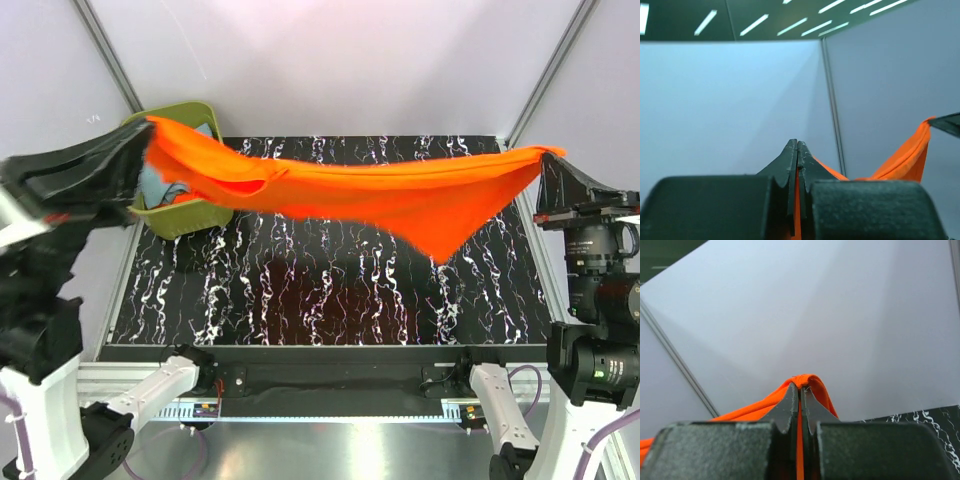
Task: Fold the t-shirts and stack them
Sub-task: Flatten the tshirt out
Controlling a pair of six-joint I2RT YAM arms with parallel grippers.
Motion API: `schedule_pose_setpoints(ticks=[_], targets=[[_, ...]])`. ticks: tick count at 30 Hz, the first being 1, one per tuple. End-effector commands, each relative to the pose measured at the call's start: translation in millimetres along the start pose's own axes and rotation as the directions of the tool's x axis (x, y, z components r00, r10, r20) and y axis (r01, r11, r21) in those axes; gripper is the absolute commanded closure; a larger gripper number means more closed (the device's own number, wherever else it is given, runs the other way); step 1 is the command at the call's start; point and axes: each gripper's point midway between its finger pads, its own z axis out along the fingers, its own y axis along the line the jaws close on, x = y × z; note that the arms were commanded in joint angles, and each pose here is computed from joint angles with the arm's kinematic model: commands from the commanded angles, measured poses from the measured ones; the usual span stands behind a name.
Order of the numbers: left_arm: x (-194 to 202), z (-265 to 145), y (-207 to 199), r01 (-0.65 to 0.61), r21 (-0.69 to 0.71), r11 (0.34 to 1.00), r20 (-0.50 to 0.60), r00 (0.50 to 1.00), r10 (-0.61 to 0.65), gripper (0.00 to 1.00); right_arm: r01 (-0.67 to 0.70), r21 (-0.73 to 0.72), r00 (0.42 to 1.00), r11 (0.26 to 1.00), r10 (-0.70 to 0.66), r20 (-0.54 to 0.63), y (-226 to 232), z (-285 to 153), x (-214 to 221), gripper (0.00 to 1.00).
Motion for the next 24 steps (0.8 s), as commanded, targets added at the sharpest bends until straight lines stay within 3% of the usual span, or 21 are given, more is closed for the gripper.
schedule_pose_setpoints(ticks=[1,4,7,10,16,19,21,22,24], targets=[[-4,11,-7,0.019,0.058,0.998,0.017,1.000,-0.020,1.00,-0.018,-0.044,1.000,0.999,0.018,0.000,7,10,-1,1.00],[11,24,5,0.031,0.027,0.999,-0.002,1.000,-0.031,1.00,-0.024,-0.012,0.999,1.000,0.023,-0.025,-3,18,11,1.00],[58,42,25,0.051,-0.018,0.999,-0.075,0.996,-0.053,1.00,-0.035,0.062,0.997,0.998,0.039,-0.069,-28,27,37,1.00],[143,55,60,0.038,-0.135,0.990,-0.200,0.978,-0.065,1.00,-0.037,0.169,0.990,0.985,0.059,-0.128,-62,37,75,1.00],[321,52,102,-0.003,-0.252,0.968,-0.443,0.889,-0.113,1.00,0.060,0.382,0.960,0.922,0.052,-0.276,-148,51,169,1.00],[436,40,120,-0.014,-0.299,0.954,-0.560,0.812,-0.164,1.00,0.168,0.440,0.930,0.882,0.007,-0.369,-196,59,225,1.00],[473,43,129,-0.008,-0.308,0.951,-0.590,0.786,-0.185,1.00,0.225,0.462,0.903,0.858,-0.006,-0.429,-226,69,262,1.00],[521,35,131,0.006,-0.317,0.949,-0.645,0.732,-0.220,1.00,0.271,0.454,0.882,0.849,-0.031,-0.470,-236,71,275,1.00],[543,49,142,0.041,-0.326,0.944,-0.645,0.721,-0.254,1.00,0.300,0.444,0.865,0.844,-0.044,-0.500,-256,91,303,1.00]])
